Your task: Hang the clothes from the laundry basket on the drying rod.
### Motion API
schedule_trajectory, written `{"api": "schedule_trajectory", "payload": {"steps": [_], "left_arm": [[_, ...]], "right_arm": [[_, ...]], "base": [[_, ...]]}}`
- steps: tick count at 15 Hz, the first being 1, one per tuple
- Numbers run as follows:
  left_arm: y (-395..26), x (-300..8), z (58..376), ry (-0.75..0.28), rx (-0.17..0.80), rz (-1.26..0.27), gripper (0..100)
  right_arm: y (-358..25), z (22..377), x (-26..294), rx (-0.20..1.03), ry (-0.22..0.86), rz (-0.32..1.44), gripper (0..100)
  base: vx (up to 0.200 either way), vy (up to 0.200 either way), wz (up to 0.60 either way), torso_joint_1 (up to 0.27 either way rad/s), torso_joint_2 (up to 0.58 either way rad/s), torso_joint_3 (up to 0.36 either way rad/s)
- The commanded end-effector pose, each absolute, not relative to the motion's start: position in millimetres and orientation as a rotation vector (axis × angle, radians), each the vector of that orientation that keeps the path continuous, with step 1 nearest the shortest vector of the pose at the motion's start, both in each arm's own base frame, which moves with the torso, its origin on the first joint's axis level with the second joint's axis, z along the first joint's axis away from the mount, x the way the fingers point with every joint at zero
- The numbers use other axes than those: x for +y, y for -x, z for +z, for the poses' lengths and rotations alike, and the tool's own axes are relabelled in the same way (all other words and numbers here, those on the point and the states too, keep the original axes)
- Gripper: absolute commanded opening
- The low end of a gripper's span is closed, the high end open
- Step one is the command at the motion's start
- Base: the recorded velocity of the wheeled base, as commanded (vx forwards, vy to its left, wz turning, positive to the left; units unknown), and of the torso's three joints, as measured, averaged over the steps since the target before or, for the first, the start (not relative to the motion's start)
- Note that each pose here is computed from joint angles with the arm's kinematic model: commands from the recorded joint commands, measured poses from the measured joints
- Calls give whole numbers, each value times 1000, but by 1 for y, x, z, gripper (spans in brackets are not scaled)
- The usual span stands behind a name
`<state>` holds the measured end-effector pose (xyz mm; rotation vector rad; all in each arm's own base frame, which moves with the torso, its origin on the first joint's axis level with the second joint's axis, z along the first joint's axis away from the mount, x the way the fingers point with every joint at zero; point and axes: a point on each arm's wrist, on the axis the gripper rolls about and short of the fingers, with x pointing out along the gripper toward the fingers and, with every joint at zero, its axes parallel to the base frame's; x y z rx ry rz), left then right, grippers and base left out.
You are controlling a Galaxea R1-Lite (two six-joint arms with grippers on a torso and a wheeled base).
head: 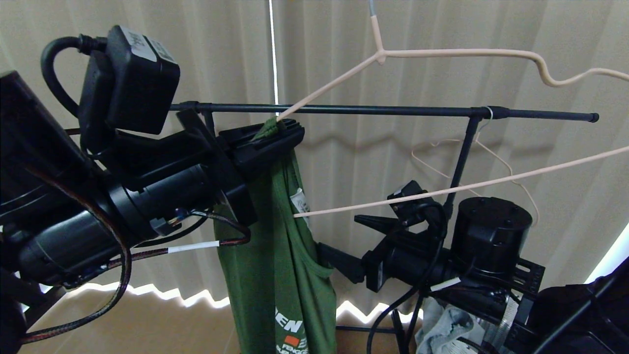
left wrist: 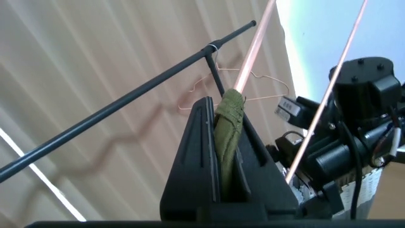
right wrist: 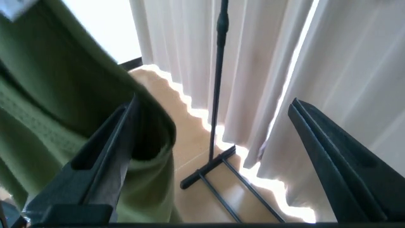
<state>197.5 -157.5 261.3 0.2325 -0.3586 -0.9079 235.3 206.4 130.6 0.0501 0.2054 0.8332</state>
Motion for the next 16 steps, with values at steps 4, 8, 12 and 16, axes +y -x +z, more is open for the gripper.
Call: {"api": "schedule_trajectory", "payload": {"steps": [4, 8, 12, 16], "left_arm": [[-197, -158, 263, -231, -368, -911, 0], [-197, -157, 266, -228, -377, -906, 0], [-202, -153, 264, -235, -365, -881, 0], [-216, -134, 254, -282, -324, -790, 0]], "right_arm": [[-229, 124, 211, 235, -37, 856, 100], [-218, 108, 205, 302, -14, 856, 100], [-214, 113, 183, 299, -18, 789, 0], [-214, 130, 152, 242, -44, 702, 0]], "base": [[0, 0, 0, 0, 0, 0], [0, 0, 0, 0, 0, 0], [0, 0, 0, 0, 0, 0], [0, 0, 0, 0, 0, 0]]}}
